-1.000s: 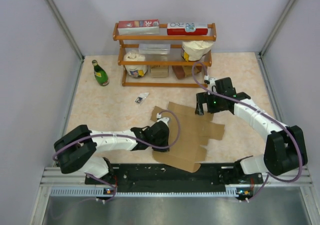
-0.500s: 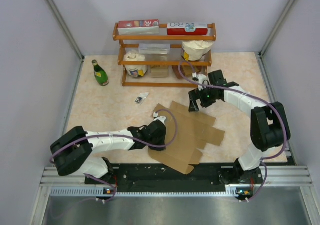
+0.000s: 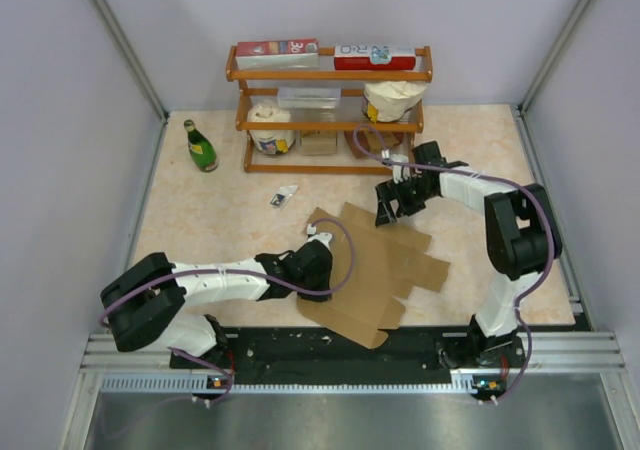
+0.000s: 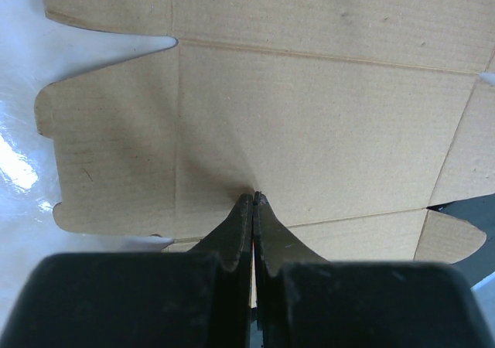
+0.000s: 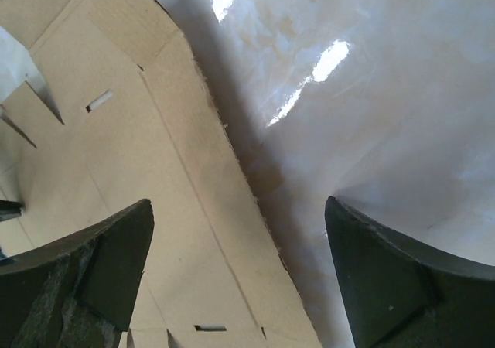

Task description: Fold the paper box

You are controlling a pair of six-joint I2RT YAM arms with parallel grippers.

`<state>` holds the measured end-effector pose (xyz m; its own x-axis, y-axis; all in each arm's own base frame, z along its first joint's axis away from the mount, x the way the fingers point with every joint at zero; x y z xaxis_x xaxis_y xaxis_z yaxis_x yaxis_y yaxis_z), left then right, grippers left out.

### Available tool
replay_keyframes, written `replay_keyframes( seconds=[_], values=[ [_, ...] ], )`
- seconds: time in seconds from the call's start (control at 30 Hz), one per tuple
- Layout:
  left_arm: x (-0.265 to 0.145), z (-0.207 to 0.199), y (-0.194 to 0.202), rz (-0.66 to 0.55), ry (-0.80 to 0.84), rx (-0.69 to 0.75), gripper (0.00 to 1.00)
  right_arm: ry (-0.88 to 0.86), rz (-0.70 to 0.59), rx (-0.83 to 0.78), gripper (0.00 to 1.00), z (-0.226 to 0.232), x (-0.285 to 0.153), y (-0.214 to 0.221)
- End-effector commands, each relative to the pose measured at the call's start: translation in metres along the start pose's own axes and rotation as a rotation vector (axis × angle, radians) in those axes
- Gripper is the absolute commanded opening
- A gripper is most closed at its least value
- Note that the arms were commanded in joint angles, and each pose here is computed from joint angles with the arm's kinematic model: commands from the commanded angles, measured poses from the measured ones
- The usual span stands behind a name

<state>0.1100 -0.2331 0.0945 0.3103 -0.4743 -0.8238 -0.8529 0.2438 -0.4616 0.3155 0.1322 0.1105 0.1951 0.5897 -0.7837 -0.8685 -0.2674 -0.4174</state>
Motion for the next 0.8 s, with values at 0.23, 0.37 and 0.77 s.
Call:
replay_keyframes(
  seconds=[0.23, 0.37, 0.77],
  values=[
    [0.002, -0.002, -0.003, -0.015, 0.019, -0.006, 0.00, -0.128, -0.012, 0.014, 0.75, 0.007, 0.007, -0.002],
    [0.003, -0.002, -0.003, -0.019, 0.024, -0.011, 0.00, -0.155, -0.034, 0.031, 0.66, 0.012, 0.003, 0.002],
    [0.004, -0.006, -0.001, -0.005, 0.065, -0.021, 0.00, -0.093, -0.098, -0.017, 0.41, 0.026, -0.001, 0.006]
  ],
)
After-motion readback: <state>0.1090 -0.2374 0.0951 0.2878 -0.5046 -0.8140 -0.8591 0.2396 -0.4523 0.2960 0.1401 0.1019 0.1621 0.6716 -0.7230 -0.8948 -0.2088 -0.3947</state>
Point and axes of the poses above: each gripper's point midway between its finger pads, its own x axis out along the fingers, its own z axis along the line the jaws close on, y = z × x, the point moved 9 cm from there along -x, back along the fingers, and after that the axes turned 8 degrees about x, right-handed, at the moved point
